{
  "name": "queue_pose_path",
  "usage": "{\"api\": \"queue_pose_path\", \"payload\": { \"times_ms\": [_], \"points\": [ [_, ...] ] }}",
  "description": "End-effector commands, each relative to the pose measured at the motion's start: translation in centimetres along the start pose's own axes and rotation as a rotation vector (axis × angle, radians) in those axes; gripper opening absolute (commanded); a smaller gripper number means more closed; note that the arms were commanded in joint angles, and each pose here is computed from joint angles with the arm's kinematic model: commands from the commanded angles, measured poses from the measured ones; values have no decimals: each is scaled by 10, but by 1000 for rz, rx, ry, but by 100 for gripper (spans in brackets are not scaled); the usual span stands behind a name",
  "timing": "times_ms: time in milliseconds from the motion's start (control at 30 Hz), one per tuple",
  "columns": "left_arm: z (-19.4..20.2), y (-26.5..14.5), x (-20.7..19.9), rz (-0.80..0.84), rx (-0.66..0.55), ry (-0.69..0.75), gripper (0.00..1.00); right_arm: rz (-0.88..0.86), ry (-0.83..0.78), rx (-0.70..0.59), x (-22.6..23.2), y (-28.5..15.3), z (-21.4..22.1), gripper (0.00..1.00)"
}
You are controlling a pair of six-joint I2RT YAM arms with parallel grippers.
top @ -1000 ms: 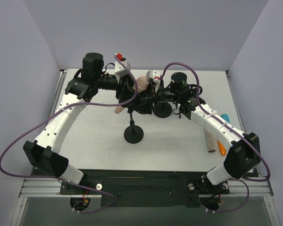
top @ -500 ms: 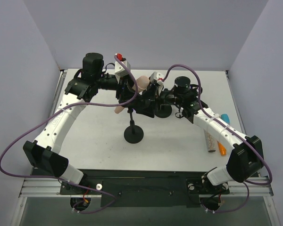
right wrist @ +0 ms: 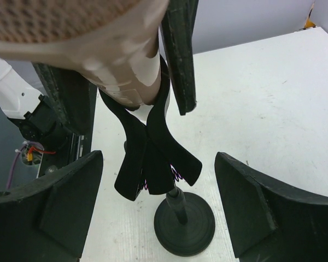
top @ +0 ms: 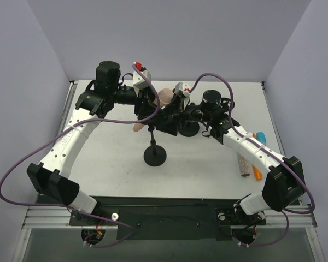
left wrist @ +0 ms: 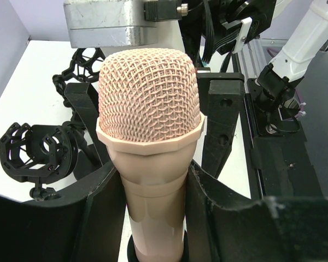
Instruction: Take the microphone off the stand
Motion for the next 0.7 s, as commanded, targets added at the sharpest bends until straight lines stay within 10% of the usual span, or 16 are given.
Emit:
{"api": "queue_pose_path", "payload": {
  "times_ms": [0, 233, 433, 667],
  "points": [
    [-30, -5, -6, 16, -59, 119, 11, -68, -110, -66, 11, 5, -30, 76],
    [-34, -5, 0, -6, -64, 125, 10, -94, -104, 14, 11, 5, -10, 50],
    [-36, -4, 3, -15, -69, 121, 9, -103, -102, 47, 11, 4, -8, 0],
    [-62, -7, 4, -33, -107, 159, 8, -77, -84, 101, 6, 2, 5, 0]
  ]
}}
Point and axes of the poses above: each gripper's point midway between its finger pads, its own y axis out along the fingers, its own x axis along the line the jaws close on, z = x × y, the point moved 1 cm from there along -y, back along the fingers, and after that the axes turned 2 degrees about -y, right-handed, at the moved point
